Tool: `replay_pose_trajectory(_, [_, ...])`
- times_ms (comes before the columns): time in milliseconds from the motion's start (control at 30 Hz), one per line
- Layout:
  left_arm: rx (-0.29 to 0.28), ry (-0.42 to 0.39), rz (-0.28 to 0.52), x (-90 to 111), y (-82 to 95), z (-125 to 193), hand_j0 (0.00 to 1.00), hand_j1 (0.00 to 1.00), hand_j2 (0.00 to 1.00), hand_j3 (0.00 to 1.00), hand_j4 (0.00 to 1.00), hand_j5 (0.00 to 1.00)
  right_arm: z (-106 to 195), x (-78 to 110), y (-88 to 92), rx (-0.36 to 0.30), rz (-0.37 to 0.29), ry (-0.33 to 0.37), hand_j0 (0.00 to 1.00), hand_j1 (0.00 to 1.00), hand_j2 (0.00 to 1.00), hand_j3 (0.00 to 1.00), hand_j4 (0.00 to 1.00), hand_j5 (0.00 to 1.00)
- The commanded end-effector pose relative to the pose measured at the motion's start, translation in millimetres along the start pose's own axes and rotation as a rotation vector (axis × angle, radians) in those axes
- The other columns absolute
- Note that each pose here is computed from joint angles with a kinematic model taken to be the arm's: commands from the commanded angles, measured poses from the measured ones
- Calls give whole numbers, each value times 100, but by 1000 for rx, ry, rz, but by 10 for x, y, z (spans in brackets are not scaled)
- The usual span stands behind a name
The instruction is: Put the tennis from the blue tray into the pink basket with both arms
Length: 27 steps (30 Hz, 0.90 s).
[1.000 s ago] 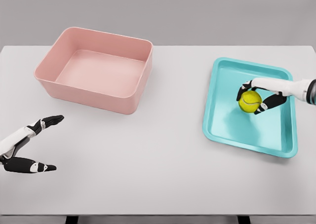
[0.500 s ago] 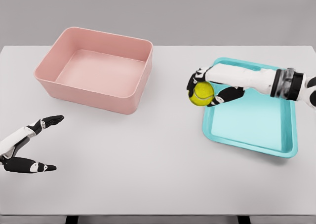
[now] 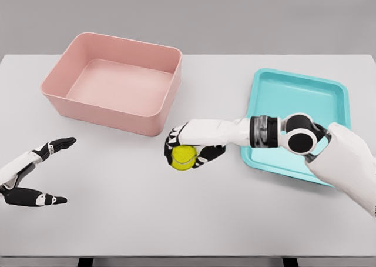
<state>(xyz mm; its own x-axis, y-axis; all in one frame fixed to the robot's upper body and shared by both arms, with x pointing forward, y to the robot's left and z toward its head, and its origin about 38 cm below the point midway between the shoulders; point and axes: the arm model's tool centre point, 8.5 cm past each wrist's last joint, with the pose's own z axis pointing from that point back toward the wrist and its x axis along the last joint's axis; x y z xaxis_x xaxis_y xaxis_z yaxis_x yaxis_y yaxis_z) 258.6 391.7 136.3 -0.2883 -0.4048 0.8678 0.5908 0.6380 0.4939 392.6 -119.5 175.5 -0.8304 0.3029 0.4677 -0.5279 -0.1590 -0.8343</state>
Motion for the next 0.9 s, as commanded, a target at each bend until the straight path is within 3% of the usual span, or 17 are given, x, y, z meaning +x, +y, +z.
replay_pose_trajectory(0, [2, 0, 4, 2, 5, 1, 100, 100, 100, 100, 100, 100, -48, -9, 29, 5, -12, -2, 47, 47, 47, 47, 47, 47])
replay_pose_trajectory(133, [3, 0, 3, 4, 10, 0, 100, 100, 100, 100, 100, 100, -87, 16, 21, 2, -9, -10, 48, 48, 48, 48, 48, 48])
replay_pose_trajectory(167, [2, 0, 4, 2, 5, 1, 100, 100, 100, 100, 100, 100, -91, 26, 29, 7, -3, -10, 55, 55, 55, 55, 55, 55])
replay_pose_trajectory(200, [3, -1, 3, 4, 9, -2, 100, 100, 100, 100, 100, 100, -91, 24, 31, 9, 1, -8, 69, 69, 69, 69, 69, 69])
replay_pose_trajectory(233, [3, -1, 3, 4, 9, -2, 100, 100, 100, 100, 100, 100, -89, 26, 26, 9, 5, -7, 96, 96, 96, 96, 96, 96])
replay_pose_trajectory(267, [2, -1, 2, 4, 8, -2, 100, 100, 100, 100, 100, 100, -89, 34, 19, 7, 8, -8, 99, 99, 99, 99, 99, 99])
replay_pose_trajectory(467, [-2, -1, -3, 6, -1, -3, 100, 100, 100, 100, 100, 100, 87, 78, -93, -11, 51, -2, 100, 100, 100, 100, 100, 100])
replay_pose_trajectory(600, [-12, 2, -8, -9, -43, -10, 100, 100, 100, 100, 100, 100, 833, -8, -615, -155, 135, 125, 100, 100, 100, 100, 100, 100])
replay_pose_trajectory(700, [-37, -8, -18, -4, -149, -39, 100, 100, 100, 100, 100, 100, 1537, -58, -1010, -327, 100, 185, 100, 100, 100, 100, 100, 100])
replay_pose_trajectory(767, [-33, -34, -11, 34, -210, -89, 100, 100, 100, 100, 100, 100, 1839, -104, -1068, -343, 111, 254, 100, 100, 100, 100, 100, 100])
replay_pose_trajectory(867, [-33, -57, -17, 93, -200, -134, 100, 100, 100, 100, 100, 100, 2224, -232, -1014, -428, 63, 327, 100, 100, 100, 100, 100, 100])
